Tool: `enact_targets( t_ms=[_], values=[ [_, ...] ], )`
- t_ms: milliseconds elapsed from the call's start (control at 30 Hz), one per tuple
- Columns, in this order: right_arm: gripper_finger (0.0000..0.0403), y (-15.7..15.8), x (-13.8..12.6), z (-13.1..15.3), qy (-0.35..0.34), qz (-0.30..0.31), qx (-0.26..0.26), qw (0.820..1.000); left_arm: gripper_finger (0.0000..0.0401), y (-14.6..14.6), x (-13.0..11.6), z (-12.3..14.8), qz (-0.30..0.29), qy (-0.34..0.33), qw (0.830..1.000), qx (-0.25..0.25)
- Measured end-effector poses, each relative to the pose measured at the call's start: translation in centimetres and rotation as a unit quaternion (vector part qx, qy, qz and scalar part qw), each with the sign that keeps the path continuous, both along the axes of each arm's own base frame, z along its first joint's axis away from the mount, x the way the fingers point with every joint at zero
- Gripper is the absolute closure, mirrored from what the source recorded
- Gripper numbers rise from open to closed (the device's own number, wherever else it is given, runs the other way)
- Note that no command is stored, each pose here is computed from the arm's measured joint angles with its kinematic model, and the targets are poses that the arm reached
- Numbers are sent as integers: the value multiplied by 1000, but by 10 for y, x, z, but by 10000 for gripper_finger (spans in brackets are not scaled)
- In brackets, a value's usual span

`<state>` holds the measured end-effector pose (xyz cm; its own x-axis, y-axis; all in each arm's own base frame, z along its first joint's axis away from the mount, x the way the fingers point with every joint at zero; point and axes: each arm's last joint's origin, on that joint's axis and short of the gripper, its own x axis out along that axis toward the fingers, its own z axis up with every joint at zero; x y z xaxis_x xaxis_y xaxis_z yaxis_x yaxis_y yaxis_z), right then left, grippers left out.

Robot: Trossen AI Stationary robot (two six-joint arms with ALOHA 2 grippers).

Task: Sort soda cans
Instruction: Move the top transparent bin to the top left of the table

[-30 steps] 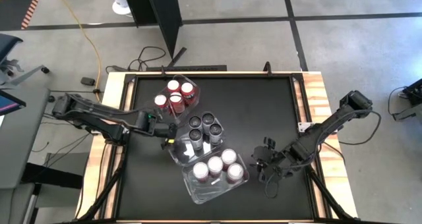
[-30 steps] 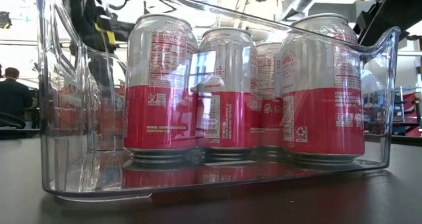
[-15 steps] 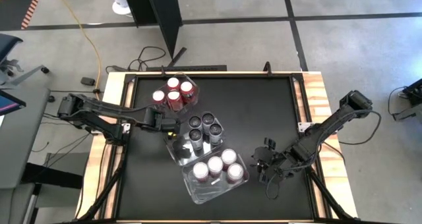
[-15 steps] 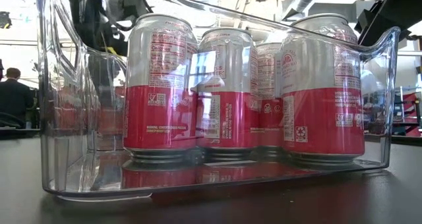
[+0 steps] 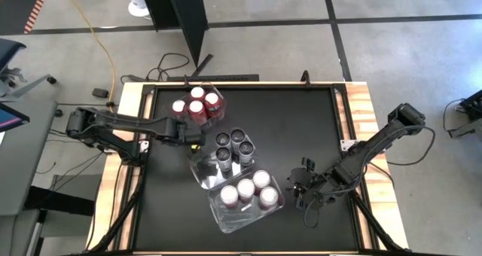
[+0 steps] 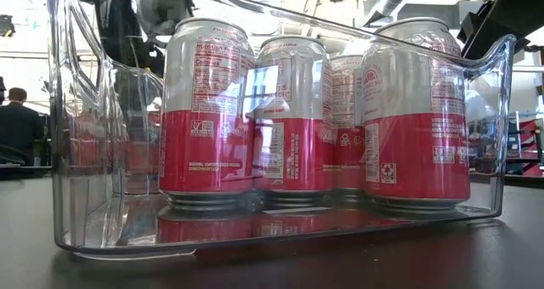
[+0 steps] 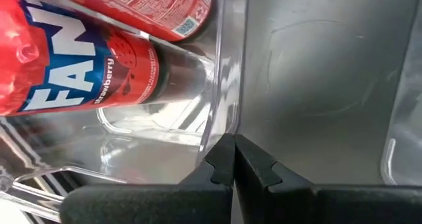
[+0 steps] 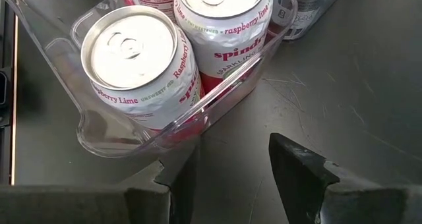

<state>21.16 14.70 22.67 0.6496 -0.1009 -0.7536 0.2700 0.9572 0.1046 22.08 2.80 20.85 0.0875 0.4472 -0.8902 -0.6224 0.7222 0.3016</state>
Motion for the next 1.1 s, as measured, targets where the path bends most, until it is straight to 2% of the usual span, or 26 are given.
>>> enact_targets(
  t_ms=[600,900,1000,1100],
  values=[
    [204,0,0,0,0,-3,2,1000,401,30,-8,0,56,16,998,-19],
    [204,0,0,0,0,-3,2,1000,401,42,-6,-12,71,49,996,-36],
    [204,0,0,0,0,-3,2,1000,401,46,-4,-14,75,42,996,-32],
    [204,0,0,0,0,-3,2,1000,401,48,-10,-17,73,76,994,-21]
  ],
)
